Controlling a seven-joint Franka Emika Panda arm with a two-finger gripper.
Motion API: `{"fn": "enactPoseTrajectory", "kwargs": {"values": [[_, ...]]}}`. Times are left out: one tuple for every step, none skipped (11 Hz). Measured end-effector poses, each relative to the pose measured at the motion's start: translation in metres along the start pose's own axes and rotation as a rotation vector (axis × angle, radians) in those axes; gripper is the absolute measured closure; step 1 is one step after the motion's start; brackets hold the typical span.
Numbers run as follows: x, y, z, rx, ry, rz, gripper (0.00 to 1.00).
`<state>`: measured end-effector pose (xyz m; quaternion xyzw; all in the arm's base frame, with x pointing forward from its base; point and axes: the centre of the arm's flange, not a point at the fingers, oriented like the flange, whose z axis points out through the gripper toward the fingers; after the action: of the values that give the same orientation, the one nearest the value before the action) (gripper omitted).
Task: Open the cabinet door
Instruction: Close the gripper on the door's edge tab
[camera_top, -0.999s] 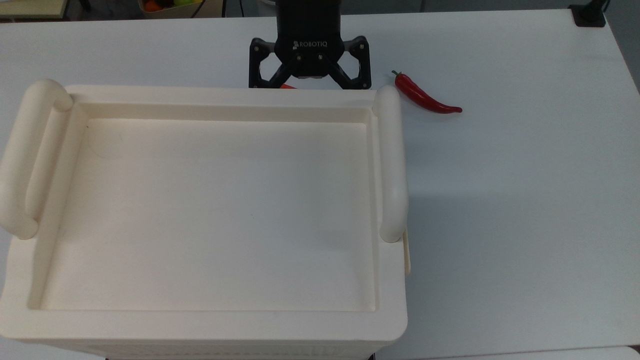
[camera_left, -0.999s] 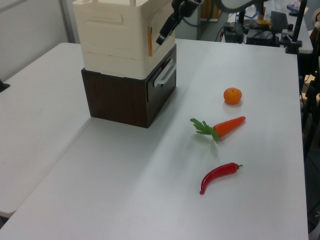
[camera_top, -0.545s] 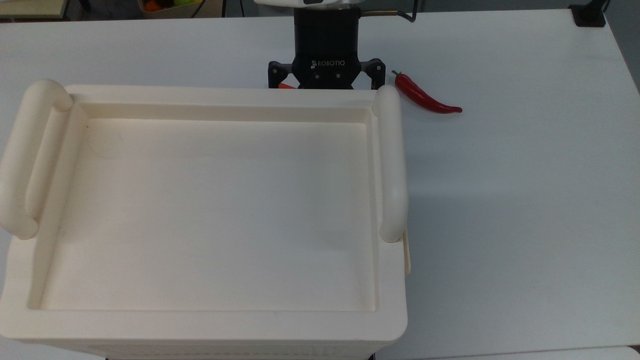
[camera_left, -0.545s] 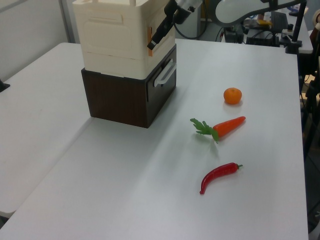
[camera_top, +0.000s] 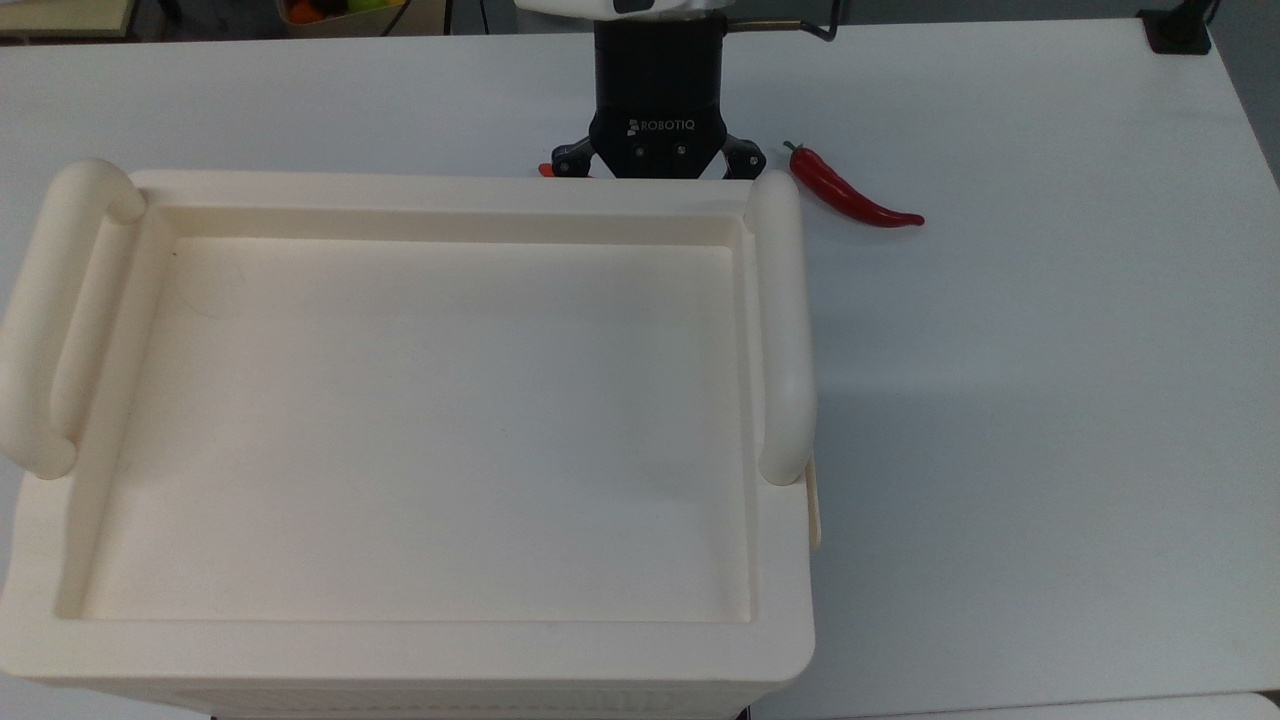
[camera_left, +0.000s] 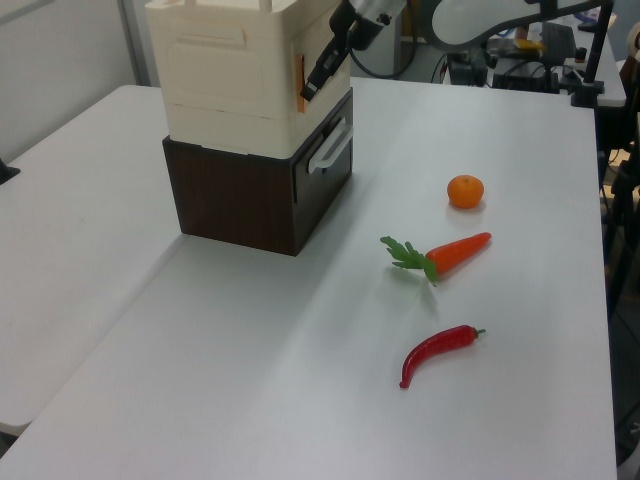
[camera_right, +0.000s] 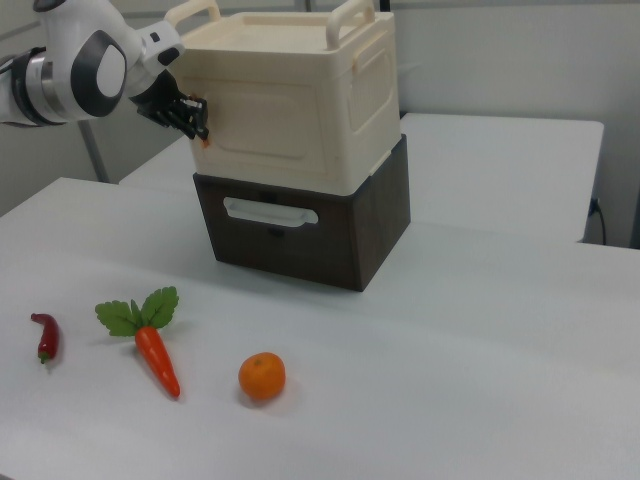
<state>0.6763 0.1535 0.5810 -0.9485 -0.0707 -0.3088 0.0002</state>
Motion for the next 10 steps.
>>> {"fn": "enactPoseTrajectory", "kwargs": {"values": [[-0.0014, 0.0012, 0.0012, -0.003, -0.014, 0.002, 0.75], [-0.0017, 0.0027, 0.0006, -0.005, -0.019, 0.006, 0.80], [-0.0013, 0.0036, -0.0012, -0.006, -0.019, 0.010, 0.83], [-0.0009, 0.0042, -0.0029, -0.006, -0.018, 0.011, 0.83], [-0.0009, 0.0045, -0.0036, -0.007, -0.019, 0.012, 0.87], [-0.0011, 0.0046, -0.0039, -0.007, -0.021, 0.012, 0.88], [-0.0011, 0.0046, -0.0040, -0.007, -0.022, 0.013, 0.84], [-0.0011, 0.0046, -0.0040, -0.007, -0.022, 0.014, 0.70], [-0.0011, 0.0046, -0.0040, -0.007, -0.022, 0.034, 0.58], [-0.0011, 0.0046, -0.0039, -0.008, -0.022, 0.066, 0.51]]}}
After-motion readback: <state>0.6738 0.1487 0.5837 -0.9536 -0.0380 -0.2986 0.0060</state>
